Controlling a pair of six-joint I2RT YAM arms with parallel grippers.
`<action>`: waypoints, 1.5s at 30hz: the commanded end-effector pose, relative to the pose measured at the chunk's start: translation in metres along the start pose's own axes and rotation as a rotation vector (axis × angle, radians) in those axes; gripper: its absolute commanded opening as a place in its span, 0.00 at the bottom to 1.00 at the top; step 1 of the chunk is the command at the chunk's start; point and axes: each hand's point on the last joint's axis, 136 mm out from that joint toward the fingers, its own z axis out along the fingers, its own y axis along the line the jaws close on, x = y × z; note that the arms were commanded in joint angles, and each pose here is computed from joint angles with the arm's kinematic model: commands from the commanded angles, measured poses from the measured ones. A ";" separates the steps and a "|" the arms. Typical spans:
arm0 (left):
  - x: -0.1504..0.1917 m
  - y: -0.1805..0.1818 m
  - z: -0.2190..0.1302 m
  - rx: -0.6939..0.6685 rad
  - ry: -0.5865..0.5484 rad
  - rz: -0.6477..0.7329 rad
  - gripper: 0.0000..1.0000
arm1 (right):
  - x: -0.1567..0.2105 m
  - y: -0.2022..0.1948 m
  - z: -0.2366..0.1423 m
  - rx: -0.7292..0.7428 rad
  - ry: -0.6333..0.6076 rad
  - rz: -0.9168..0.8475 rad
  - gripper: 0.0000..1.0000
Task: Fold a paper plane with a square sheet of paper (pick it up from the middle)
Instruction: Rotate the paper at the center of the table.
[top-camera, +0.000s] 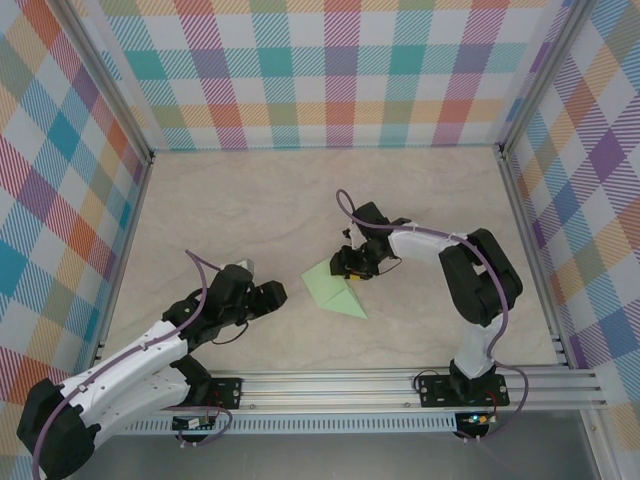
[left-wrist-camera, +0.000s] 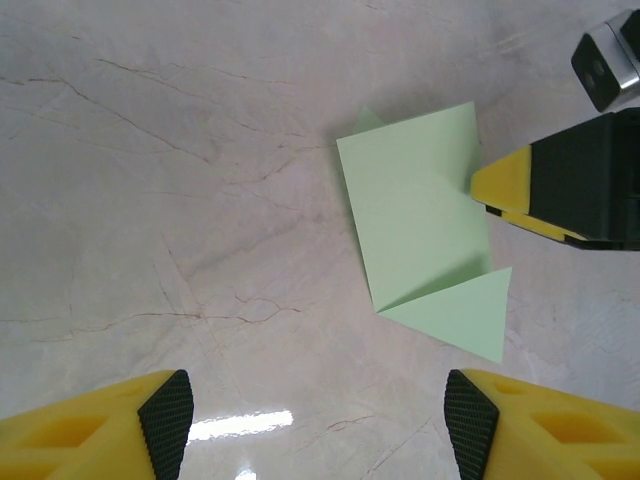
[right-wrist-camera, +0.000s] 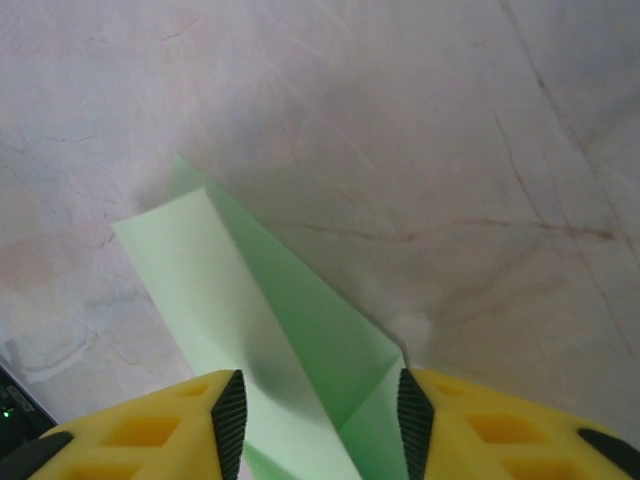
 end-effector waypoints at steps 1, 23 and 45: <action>0.000 -0.003 0.003 0.025 0.009 0.039 0.70 | -0.011 0.003 0.009 -0.032 -0.005 -0.026 0.40; 0.017 0.000 0.013 0.089 0.053 -0.035 0.71 | 0.003 -0.038 -0.009 -0.095 -0.315 0.412 0.25; 0.009 0.014 -0.024 -0.121 0.112 0.189 1.00 | 0.066 -0.016 -0.123 -0.054 -0.454 0.167 1.00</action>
